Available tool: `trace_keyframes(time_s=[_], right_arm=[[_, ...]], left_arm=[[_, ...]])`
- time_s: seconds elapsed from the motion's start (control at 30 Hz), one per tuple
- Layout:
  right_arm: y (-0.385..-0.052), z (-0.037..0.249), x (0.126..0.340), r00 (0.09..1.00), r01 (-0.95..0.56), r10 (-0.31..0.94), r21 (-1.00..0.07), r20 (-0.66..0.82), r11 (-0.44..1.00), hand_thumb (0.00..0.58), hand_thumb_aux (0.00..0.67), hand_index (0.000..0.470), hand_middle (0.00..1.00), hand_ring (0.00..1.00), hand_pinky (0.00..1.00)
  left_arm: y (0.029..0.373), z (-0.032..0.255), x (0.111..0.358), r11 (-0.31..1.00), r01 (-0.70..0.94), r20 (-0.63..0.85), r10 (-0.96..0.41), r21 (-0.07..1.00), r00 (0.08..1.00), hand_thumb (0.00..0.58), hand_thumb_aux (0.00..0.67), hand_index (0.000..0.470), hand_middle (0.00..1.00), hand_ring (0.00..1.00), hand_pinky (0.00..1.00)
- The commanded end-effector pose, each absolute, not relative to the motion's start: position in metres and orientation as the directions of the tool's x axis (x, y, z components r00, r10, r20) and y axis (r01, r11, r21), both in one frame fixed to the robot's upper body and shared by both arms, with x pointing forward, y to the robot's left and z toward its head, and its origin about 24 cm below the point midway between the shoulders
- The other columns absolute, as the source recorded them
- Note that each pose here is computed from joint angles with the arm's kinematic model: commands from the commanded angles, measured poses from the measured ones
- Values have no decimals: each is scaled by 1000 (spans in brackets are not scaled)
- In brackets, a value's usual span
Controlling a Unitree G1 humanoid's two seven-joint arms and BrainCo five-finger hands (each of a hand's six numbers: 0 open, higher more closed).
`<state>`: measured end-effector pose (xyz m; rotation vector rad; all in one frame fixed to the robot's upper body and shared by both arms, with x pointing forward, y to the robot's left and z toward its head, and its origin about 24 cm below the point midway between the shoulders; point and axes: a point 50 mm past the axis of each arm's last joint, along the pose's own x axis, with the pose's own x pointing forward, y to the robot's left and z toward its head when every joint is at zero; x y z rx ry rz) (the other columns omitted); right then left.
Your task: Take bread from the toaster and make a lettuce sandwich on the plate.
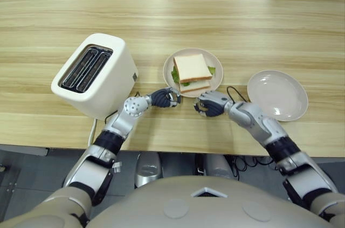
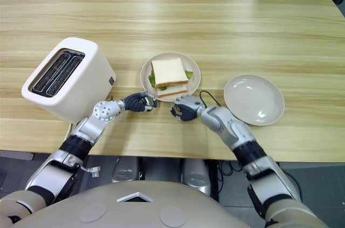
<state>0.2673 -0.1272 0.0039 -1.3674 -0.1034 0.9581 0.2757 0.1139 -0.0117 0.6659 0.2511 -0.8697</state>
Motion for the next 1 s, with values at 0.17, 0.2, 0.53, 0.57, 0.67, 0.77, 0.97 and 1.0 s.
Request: trace_keyframes(time_s=[0.17,0.2,0.53,0.57,0.67,0.77,0.97,1.0], right_arm=[[-129,-11,309,651,-553,514,-813,-558,-182,580,670,460,1000,1000,1000],[-127,-10,314,660,-545,510,-819,-551,-180,580,670,460,1000,1000,1000],[-122,32,322,734,-416,643,-893,-219,171,543,502,345,0,0,0],[-125,43,316,736,-385,664,-889,-133,247,543,502,345,0,0,0],[-134,77,295,720,-270,688,-878,88,395,436,336,231,0,0,0],[-156,140,260,644,154,446,-676,622,720,0,0,0,0,0,0],[-155,166,217,432,392,241,-422,869,818,0,0,0,0,0,0],[-153,168,216,401,412,228,-397,887,820,0,0,0,0,0,0]], left_arm=[[110,-30,302,471,764,-568,-513,441,644,580,670,460,1000,1000,1000],[108,-29,307,480,759,-564,-510,440,649,580,670,460,1000,1000,1000],[117,30,329,675,578,-136,-589,458,796,0,0,0,0,0,0],[120,47,325,706,540,-7,-605,459,796,0,0,0,0,0,0],[132,86,308,789,421,281,-571,448,771,0,0,0,0,0,0],[147,129,283,874,229,559,-456,430,692,0,0,0,0,0,0],[147,128,268,917,146,659,-371,371,654,0,0,0,0,0,0],[147,124,268,919,146,660,-367,366,656,0,0,0,0,0,0]])
